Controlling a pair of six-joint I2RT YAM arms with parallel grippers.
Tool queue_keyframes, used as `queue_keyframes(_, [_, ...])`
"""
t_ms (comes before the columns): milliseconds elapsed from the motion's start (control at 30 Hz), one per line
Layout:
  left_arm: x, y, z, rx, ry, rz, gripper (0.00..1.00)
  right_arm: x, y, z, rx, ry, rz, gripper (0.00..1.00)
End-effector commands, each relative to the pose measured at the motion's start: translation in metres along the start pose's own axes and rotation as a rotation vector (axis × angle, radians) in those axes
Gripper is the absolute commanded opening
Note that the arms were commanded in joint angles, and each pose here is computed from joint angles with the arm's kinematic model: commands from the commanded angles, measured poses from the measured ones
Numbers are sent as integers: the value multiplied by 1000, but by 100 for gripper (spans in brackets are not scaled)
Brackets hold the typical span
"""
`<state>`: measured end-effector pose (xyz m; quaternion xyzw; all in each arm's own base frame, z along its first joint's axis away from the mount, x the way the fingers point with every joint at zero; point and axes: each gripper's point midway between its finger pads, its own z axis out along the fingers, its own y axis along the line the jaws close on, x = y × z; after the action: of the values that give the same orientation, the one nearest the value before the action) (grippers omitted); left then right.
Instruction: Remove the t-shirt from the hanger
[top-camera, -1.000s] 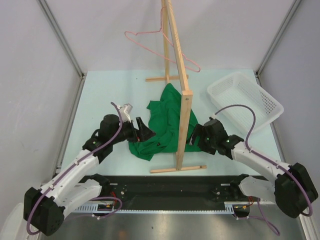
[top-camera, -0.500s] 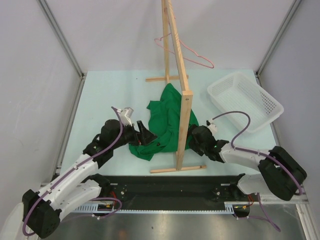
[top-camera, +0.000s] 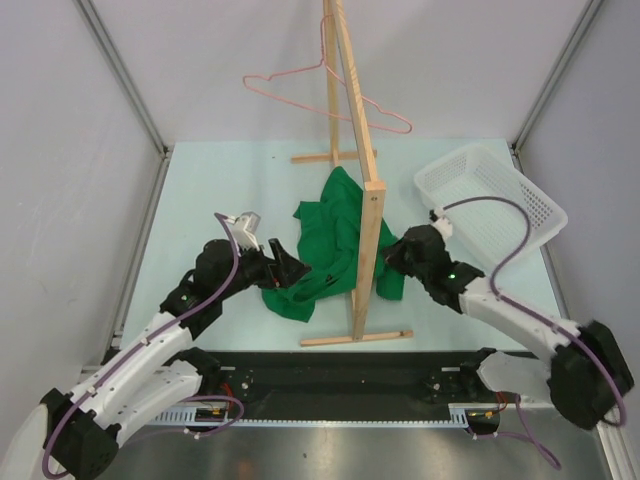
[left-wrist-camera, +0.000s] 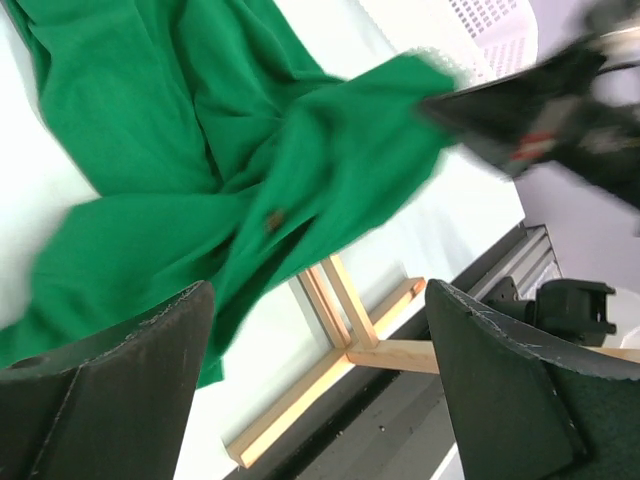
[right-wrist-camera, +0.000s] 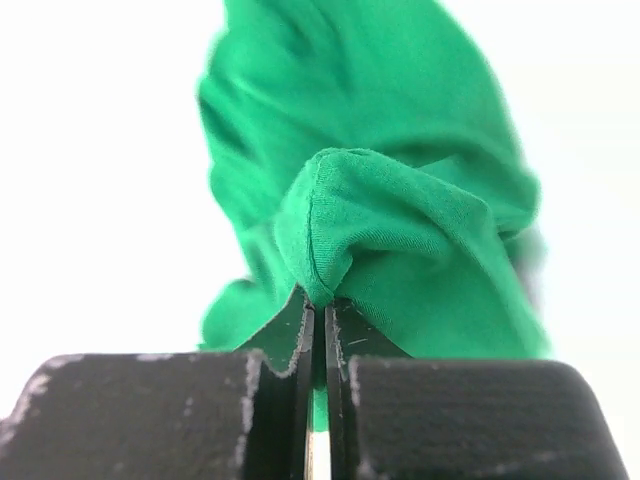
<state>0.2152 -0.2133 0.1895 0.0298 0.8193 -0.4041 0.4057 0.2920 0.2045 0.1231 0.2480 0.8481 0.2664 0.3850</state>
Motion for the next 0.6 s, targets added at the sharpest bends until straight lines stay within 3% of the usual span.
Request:
queue_keyframes(0, [-24,-14,-4,17,-64,48,91,-83,26,-67,-54,-194,-58,0])
queue_keyframes(200, [-23,-15,0,23,-59,49,91,-159,39,-172,-104,-379,-85,0])
queue_keyframes(433, [-27,-17,3,25,-62,49,91,-186,69,-253,-218,-461,-106,0])
queue_keyframes(567, [-27,-17,4,22,-58,50,91,-190,80,-270,-271,-471,-106,0])
